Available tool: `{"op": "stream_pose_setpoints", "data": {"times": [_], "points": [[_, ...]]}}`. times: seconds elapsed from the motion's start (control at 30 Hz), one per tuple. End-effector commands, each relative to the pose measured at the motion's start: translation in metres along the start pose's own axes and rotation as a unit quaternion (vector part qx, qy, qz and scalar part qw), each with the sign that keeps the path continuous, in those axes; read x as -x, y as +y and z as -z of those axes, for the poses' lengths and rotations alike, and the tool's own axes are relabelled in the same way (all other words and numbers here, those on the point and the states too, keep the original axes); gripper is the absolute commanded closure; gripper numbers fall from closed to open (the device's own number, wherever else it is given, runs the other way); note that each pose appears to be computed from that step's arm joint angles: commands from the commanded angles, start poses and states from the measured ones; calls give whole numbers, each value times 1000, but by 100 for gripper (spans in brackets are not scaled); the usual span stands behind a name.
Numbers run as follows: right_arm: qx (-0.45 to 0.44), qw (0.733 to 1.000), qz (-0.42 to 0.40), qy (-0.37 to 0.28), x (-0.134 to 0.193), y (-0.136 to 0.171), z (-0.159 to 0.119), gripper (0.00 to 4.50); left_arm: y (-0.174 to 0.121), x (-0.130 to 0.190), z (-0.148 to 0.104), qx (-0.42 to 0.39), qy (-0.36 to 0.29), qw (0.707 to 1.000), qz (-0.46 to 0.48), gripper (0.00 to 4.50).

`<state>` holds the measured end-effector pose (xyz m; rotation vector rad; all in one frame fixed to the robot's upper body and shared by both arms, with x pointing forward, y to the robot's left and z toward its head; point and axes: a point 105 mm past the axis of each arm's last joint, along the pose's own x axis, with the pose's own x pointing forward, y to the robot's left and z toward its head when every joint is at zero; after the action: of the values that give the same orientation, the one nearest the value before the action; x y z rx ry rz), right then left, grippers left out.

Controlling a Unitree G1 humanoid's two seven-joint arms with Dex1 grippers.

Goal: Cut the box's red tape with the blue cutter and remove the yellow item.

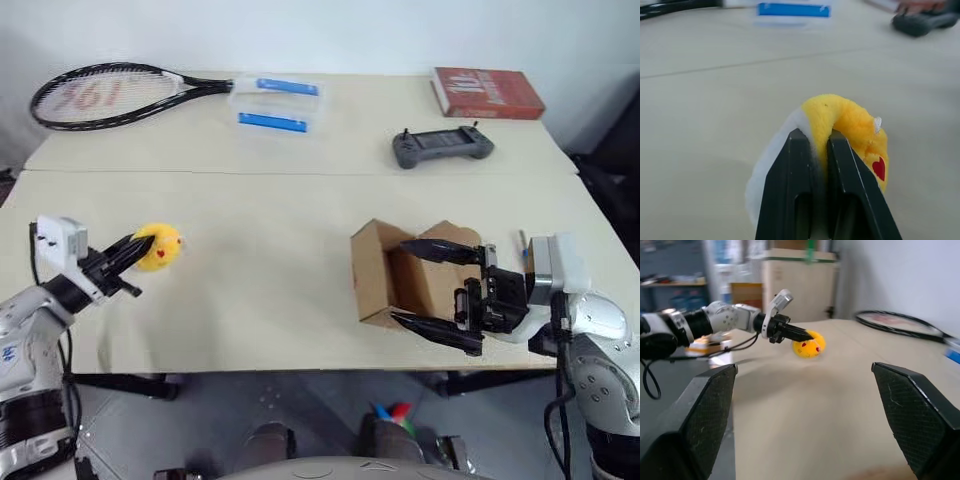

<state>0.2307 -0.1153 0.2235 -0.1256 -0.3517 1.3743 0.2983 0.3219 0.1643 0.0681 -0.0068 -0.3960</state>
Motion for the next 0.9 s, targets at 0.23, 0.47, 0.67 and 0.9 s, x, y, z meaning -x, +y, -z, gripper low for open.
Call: {"op": "stream_pose_setpoints", "data": {"times": [0.23, 0.47, 0.67, 0.9], "points": [[24, 1000, 6, -9, -2, -13, 6, 0, -5, -7, -6, 28, -6, 1000, 4, 269], [24, 1000, 8, 4, 2, -16, 11, 0, 13, 14, -20, -17, 7, 1000, -8, 56], [23, 999, 2, 30, 17, -17, 10, 0, 2, 72, -21, -59, 64, 995, 40, 28], [48, 995, -24, 87, 30, -20, 13, 0, -20, 103, -14, -95, 75, 992, 28, 28]]}}
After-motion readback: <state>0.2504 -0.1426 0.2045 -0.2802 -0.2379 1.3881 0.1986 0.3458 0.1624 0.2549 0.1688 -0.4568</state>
